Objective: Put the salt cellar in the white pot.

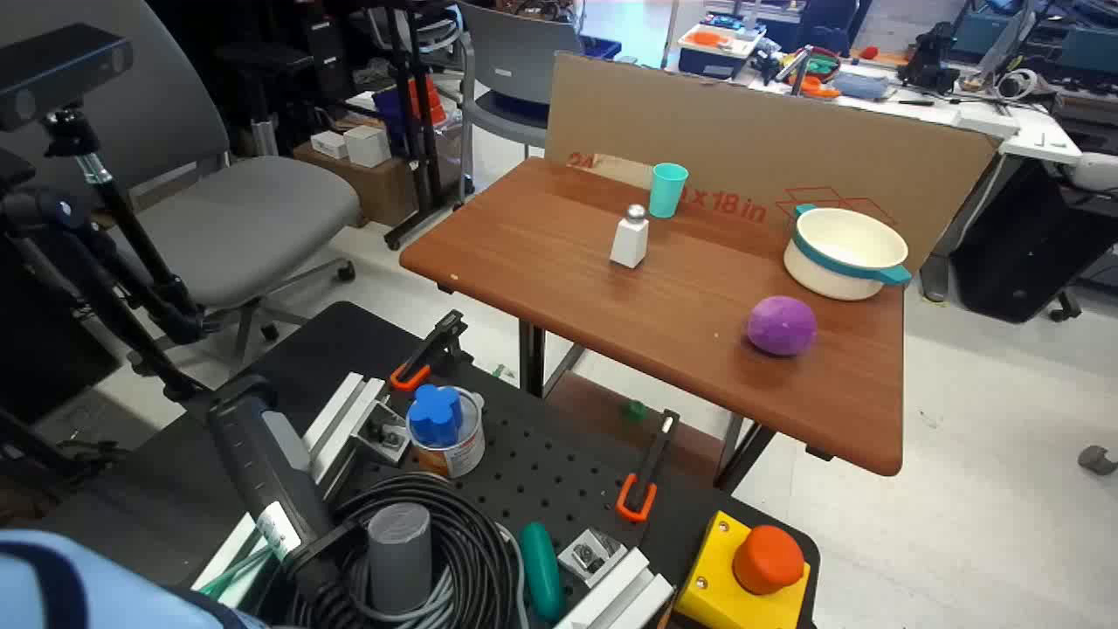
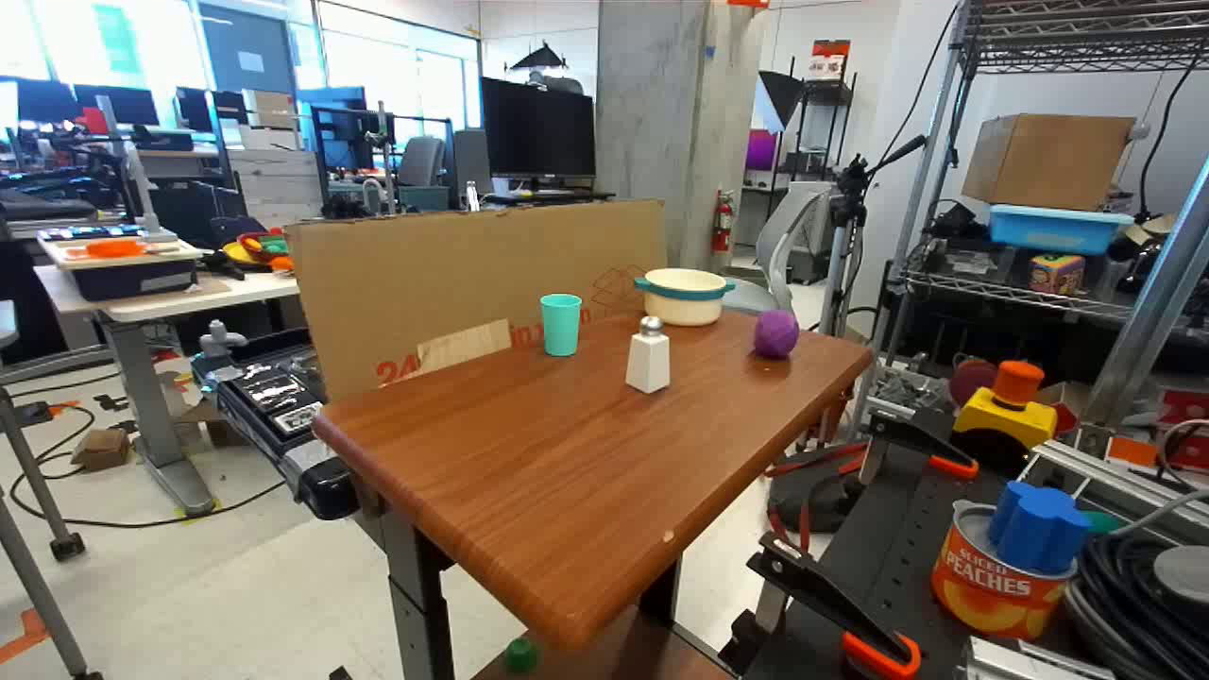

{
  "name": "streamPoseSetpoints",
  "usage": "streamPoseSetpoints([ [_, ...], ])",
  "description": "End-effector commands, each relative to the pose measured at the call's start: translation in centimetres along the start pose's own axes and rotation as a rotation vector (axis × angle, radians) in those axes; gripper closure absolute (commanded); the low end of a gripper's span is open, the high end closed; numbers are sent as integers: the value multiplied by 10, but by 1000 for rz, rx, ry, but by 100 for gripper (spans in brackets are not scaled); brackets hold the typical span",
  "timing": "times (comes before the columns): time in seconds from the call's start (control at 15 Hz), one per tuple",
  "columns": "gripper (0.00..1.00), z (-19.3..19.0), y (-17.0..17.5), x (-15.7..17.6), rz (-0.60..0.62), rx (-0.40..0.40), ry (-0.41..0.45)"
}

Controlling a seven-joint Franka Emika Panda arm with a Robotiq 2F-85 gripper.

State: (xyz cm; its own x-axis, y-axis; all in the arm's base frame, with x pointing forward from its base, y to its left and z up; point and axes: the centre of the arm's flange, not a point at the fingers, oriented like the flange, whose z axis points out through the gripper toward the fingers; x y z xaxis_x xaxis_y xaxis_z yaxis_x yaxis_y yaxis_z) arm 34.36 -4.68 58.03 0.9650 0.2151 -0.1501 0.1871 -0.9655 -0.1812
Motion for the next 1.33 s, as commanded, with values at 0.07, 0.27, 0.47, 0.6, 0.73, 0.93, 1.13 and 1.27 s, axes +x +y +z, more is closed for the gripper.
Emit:
streamPoseSetpoints([
  [0.07, 0, 0, 0, 0, 0, 0, 0],
  [0.27, 0, 0, 0, 0, 0, 0, 0],
  [0.47, 0, 0, 0, 0, 0, 0, 0],
  [0.6, 0, 13, 5, 15, 43, -4, 28],
  [0.73, 0, 36, 18, 41, 85, -23, 53],
  [0.93, 0, 88, 38, 88, 140, -65, 92],
  [1.13, 0, 149, 51, 135, 195, -110, 112],
  [1.27, 0, 184, 53, 163, 214, -136, 136],
])
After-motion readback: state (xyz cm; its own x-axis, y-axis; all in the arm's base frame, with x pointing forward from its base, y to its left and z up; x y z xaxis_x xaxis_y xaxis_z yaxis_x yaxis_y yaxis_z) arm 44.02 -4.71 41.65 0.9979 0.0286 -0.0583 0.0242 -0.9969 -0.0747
